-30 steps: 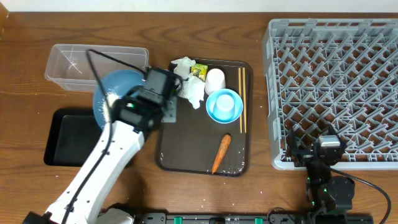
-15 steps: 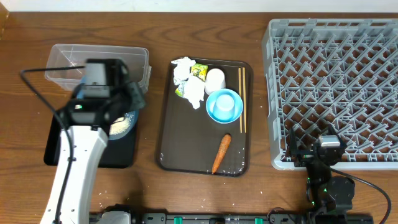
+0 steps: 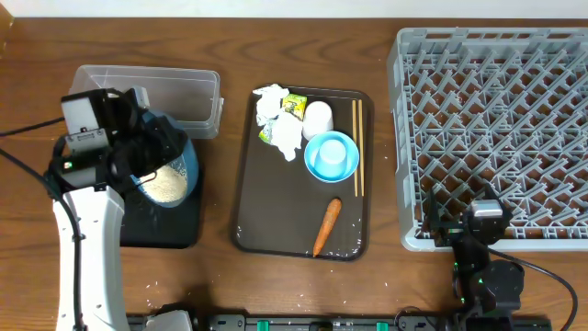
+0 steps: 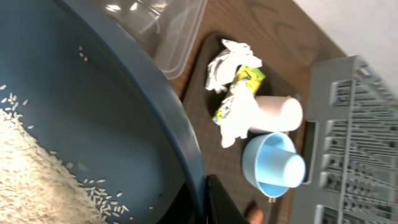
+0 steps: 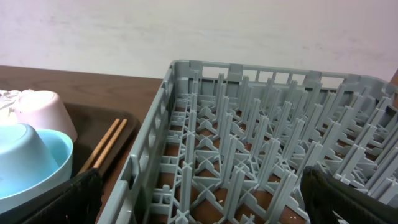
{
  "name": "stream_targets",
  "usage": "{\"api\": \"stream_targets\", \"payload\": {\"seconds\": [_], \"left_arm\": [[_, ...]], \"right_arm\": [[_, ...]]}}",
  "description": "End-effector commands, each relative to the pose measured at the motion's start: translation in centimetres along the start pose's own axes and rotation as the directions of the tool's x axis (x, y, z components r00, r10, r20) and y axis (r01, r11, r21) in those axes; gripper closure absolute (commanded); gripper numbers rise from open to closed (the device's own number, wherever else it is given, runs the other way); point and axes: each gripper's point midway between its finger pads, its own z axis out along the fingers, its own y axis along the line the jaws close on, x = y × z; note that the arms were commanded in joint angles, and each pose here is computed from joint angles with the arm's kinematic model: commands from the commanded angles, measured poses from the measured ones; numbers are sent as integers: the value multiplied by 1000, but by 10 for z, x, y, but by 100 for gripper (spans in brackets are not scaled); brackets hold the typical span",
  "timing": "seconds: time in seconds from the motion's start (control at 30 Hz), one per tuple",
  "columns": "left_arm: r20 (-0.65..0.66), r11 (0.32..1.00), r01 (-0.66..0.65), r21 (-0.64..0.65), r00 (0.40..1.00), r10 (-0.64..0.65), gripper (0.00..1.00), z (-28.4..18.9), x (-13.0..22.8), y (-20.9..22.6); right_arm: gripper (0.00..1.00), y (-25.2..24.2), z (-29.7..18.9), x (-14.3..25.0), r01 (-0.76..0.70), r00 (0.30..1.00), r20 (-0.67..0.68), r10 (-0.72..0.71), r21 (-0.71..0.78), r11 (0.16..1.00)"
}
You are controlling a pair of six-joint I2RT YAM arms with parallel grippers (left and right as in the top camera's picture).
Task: Sort waste into correct bins and load items into the dishwasher rack
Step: 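Lift the blue plate with the left gripper over the black tray, then tilt the blue plate with the left gripper to pour rice onto black tray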
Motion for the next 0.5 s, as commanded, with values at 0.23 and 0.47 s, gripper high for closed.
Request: {"api": "stream_targets", "payload": {"seconds": [0.23,0.47], "left_arm": [[42,999,9,50,999,-11,94,-13,-11,1],[56,999,2,52,998,-5,94,-8,-13,5]], "right_arm": [[1,2,0,1,12,1000,-3,-12,-8,1000],[1,2,0,1,12,1000,-3,-12,-8,1000]]}}
